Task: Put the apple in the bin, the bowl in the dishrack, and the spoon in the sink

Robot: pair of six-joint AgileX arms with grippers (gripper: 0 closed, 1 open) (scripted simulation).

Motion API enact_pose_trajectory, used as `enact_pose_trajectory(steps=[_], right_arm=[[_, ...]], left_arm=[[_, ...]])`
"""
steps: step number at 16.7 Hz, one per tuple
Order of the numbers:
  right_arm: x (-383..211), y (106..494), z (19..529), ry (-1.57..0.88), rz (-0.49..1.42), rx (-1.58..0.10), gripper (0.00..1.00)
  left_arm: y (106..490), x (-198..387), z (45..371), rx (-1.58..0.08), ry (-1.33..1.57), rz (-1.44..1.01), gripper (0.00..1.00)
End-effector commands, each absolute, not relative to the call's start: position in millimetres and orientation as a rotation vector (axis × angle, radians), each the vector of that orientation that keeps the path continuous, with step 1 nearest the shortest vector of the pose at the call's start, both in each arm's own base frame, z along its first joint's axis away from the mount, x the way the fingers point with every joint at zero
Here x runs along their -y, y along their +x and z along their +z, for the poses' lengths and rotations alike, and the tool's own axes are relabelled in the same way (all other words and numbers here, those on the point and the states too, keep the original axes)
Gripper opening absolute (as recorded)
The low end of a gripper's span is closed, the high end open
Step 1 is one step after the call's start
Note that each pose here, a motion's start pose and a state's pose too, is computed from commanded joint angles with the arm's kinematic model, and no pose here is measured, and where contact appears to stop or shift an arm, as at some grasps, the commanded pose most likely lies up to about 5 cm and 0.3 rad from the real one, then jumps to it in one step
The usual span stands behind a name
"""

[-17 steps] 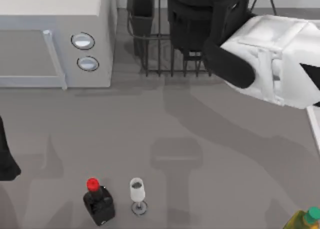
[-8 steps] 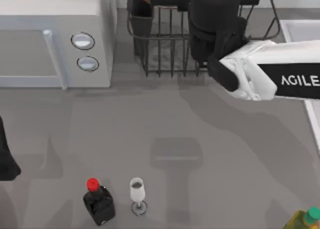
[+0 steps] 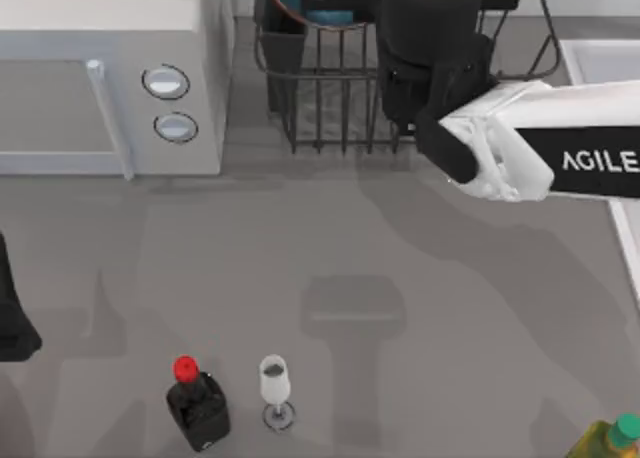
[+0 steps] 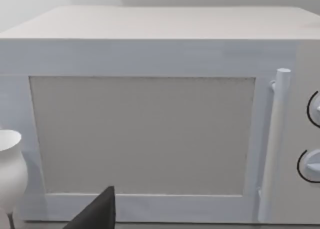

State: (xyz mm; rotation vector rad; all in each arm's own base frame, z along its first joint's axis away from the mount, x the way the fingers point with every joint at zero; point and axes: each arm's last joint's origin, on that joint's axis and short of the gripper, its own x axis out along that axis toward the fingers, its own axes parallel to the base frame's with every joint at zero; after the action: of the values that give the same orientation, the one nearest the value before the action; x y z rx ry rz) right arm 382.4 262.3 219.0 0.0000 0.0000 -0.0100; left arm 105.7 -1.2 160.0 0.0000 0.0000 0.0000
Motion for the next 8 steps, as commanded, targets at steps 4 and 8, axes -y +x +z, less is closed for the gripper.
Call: enact_pose_trajectory(steps=[4,8], right_arm=[[-262.3,382.4,219.0,0.000,-0.010,0.000,0.68],[-262.3,382.4,219.0,0.000,-0.010,0.000,0.98]], left_arm=[[105.7,1.2,160.0,0.000,0.000,0.000,1.00],[105.7,1.2,160.0,0.000,0.000,0.000,1.00]])
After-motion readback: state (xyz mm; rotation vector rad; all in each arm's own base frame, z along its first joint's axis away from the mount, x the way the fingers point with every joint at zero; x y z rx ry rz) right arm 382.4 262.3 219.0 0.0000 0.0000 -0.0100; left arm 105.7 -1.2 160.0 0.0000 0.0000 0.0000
